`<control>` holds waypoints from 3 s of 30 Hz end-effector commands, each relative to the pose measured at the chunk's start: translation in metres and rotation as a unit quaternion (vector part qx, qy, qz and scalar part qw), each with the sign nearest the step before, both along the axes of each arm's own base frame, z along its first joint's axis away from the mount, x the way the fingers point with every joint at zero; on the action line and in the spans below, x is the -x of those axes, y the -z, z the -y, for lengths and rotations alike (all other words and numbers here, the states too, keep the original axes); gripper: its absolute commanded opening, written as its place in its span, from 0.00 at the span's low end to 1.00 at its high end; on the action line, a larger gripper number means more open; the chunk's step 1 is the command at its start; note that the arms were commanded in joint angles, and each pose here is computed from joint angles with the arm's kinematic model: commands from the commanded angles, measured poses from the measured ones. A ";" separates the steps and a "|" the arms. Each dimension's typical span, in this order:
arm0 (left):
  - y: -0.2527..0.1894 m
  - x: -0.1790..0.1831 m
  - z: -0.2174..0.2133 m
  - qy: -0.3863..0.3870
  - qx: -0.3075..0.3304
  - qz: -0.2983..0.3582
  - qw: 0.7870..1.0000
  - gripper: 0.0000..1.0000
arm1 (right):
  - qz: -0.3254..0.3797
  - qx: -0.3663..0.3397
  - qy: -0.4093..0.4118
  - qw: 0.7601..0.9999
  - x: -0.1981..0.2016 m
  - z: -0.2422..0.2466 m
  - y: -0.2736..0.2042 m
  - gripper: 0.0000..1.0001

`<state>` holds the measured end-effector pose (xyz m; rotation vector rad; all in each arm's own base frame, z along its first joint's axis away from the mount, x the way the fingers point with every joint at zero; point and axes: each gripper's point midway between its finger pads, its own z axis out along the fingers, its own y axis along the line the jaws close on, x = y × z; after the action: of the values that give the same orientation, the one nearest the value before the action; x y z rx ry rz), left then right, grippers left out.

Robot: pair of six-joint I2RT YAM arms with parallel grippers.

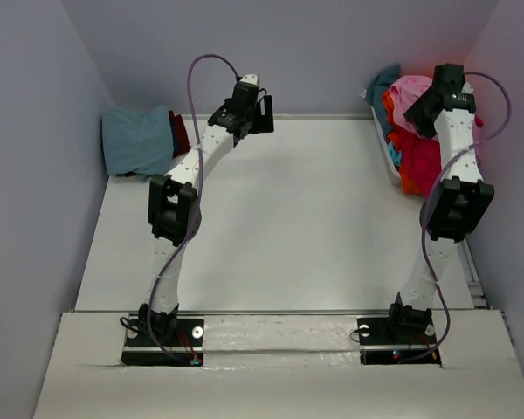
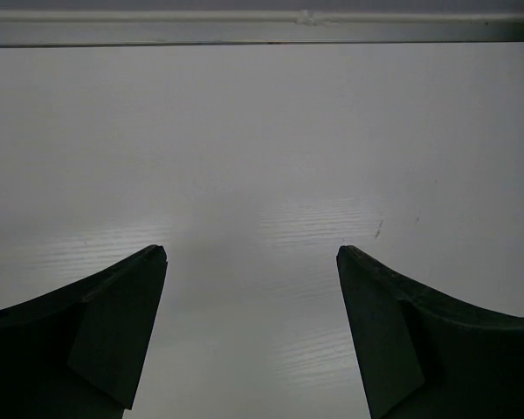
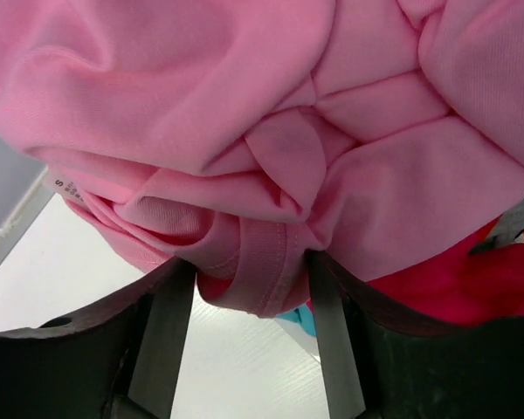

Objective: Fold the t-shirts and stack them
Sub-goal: Grab the tshirt from the pile, then move the tshirt to the center of the board

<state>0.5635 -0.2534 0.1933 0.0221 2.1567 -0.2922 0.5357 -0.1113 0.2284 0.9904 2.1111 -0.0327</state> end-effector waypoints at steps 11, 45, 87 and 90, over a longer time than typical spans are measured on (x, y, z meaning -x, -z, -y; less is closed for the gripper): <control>-0.064 0.013 -0.004 -0.012 0.018 0.056 0.998 0.91 | -0.008 -0.031 -0.050 0.998 0.010 -0.029 -0.002 0.07; -0.065 0.094 -0.035 -0.045 -0.024 0.055 0.997 0.89 | 0.020 0.078 -0.328 0.941 0.167 -0.256 -0.133 0.07; -0.101 0.169 -0.088 -0.110 0.041 0.135 0.984 0.88 | -0.022 0.230 -0.418 0.879 0.250 -0.357 -0.102 0.07; -0.090 0.184 -0.086 -0.100 0.039 0.121 0.987 0.84 | -0.032 0.221 -0.419 0.880 0.247 -0.362 -0.086 0.07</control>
<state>0.3981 -0.1736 0.2601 -0.1383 1.9621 -0.2100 0.2914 0.2607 0.3359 -0.2428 2.2263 -0.0427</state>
